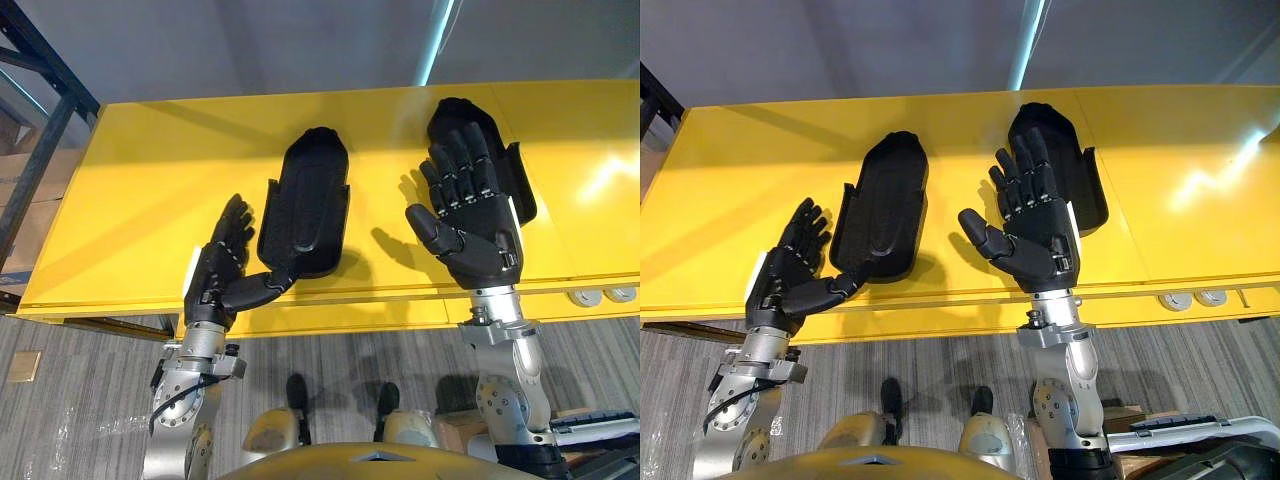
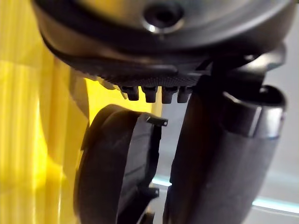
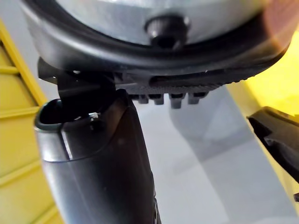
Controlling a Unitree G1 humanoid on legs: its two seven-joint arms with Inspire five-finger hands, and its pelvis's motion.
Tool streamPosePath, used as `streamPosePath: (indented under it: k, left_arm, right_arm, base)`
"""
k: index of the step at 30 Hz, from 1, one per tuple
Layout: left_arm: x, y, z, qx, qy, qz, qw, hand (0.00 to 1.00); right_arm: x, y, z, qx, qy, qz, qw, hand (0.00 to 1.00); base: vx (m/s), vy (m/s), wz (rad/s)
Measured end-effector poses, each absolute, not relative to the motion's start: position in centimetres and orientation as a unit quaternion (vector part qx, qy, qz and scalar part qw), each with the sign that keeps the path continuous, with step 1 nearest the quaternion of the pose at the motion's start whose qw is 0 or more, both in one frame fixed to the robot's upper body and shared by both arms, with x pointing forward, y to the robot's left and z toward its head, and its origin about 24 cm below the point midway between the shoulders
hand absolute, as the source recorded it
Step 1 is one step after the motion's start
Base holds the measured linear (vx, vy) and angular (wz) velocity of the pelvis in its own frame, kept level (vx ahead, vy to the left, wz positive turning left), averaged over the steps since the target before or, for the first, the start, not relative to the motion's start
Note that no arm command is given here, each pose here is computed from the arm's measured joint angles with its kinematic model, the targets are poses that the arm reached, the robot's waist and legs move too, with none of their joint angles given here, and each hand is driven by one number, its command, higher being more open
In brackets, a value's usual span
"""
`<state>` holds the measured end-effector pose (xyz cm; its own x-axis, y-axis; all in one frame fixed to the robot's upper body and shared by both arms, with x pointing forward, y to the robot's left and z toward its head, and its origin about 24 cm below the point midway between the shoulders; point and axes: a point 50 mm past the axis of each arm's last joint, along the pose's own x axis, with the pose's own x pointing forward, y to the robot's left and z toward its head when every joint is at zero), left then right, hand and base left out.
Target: Walk over and take three plastic housings, then place them on the shelf
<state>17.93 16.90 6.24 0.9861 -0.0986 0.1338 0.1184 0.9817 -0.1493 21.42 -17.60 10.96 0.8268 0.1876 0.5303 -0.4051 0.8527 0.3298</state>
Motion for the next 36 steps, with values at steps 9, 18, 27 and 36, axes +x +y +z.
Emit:
streamPosePath:
  k: [9,18,27,36]
  left_arm:
    - [18.2,16.1,6.3,-0.093,-0.06,-0.087,0.99,1.0]
    - [18.3,16.3,6.0,-0.087,-0.046,-0.054,0.994,1.0]
    - [18.1,18.0,6.2,-0.061,-0.059,0.1,0.991,1.0]
    - [17.8,19.0,7.0,-0.174,-0.107,0.091,0.975,1.0]
  right_arm:
    - [21.4,-17.4,10.8,0.22,-0.237,0.176,0.93,1.0]
    - [21.4,-16.5,10.3,0.175,-0.209,0.197,0.942,1.0]
    - [21.1,-14.8,9.6,-0.002,-0.177,0.233,0.956,1.0]
    - [20.3,-12.9,8.9,-0.064,-0.168,0.277,0.944,1.0]
  base:
    - [0.0,0.002,-0.01]
    - [0.0,0.007,-0.03]
    - [0.0,0.003,0.01]
    - [-0.01,0.016,0.07]
